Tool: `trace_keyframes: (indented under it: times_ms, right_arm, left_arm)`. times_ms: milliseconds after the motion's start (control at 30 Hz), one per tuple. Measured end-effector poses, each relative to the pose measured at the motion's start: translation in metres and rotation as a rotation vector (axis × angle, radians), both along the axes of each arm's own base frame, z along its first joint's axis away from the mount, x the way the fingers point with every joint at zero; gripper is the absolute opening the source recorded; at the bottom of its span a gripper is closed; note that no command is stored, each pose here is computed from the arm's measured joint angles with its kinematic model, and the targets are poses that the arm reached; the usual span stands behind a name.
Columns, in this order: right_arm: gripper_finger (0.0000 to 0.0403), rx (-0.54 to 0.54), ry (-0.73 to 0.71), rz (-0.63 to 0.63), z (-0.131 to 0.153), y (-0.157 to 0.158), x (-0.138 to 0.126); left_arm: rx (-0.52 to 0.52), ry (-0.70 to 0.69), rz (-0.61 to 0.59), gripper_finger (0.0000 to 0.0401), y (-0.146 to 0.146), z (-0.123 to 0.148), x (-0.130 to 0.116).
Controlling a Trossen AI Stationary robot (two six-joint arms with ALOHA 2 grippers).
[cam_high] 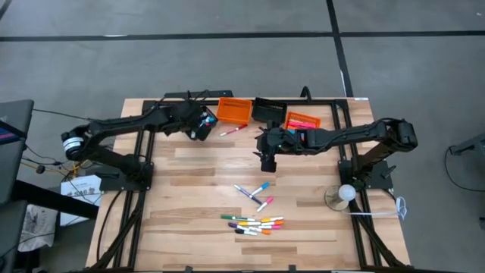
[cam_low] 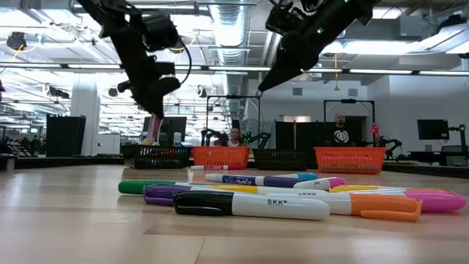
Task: Pick & Place Markers
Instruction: Put the large pink marker into the left black bin, then put the small blue marker into the right black bin
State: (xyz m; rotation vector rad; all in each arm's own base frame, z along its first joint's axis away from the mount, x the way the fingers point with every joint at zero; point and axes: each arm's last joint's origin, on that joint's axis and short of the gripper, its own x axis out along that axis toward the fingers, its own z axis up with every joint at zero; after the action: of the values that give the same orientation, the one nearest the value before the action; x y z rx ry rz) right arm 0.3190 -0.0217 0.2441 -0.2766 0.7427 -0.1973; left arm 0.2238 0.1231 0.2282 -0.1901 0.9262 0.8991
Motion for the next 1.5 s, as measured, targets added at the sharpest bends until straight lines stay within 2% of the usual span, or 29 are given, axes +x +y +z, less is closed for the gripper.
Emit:
trace_keyframes:
  times_ms: [133, 300, 633, 833, 967, 1067, 1233, 1400, 1500]
  right_arm:
    - [0.0244, 0.000, 0.005, 0.000, 0.000, 0.000, 0.000]
    - [0.0244, 0.001, 0.004, 0.002, 0.000, 0.000, 0.000]
    - [0.0244, 0.005, 0.005, 0.006, -0.001, 0.000, 0.000]
    - [0.0244, 0.005, 0.005, 0.006, -0.001, 0.000, 0.000]
    - [0.0244, 0.007, 0.005, 0.008, -0.001, 0.000, 0.000]
    - [0.0244, 0.018, 0.002, -0.001, -0.002, 0.000, 0.000]
    - [0.0244, 0.060, 0.053, -0.038, -0.015, 0.001, -0.007]
    - [0.0244, 0.161, 0.158, -0.022, -0.033, 0.014, -0.018]
    - [0.0244, 0.174, 0.191, 0.019, -0.041, 0.028, -0.023]
  left_arm:
    - [-0.032, 0.036, 0.025, 0.0070, 0.012, -0.008, -0.003]
    - [-0.122, -0.001, -0.015, 0.0086, 0.022, -0.009, -0.006]
    - [-0.121, 0.010, -0.033, 0.0177, 0.023, -0.009, -0.007]
    - [-0.048, 0.004, 0.015, 0.0220, 0.026, -0.006, -0.005]
    - [0.049, -0.008, 0.065, 0.0221, 0.030, -0.002, -0.003]
    - [0.083, -0.050, 0.063, 0.0215, 0.031, 0.001, 0.001]
    - [0.137, -0.071, -0.077, 0.0203, 0.011, 0.002, 0.018]
    - [0.175, -0.131, -0.296, 0.0194, -0.038, -0.008, 0.040]
    - [0.189, -0.197, -0.420, 0.0190, -0.072, -0.016, 0.048]
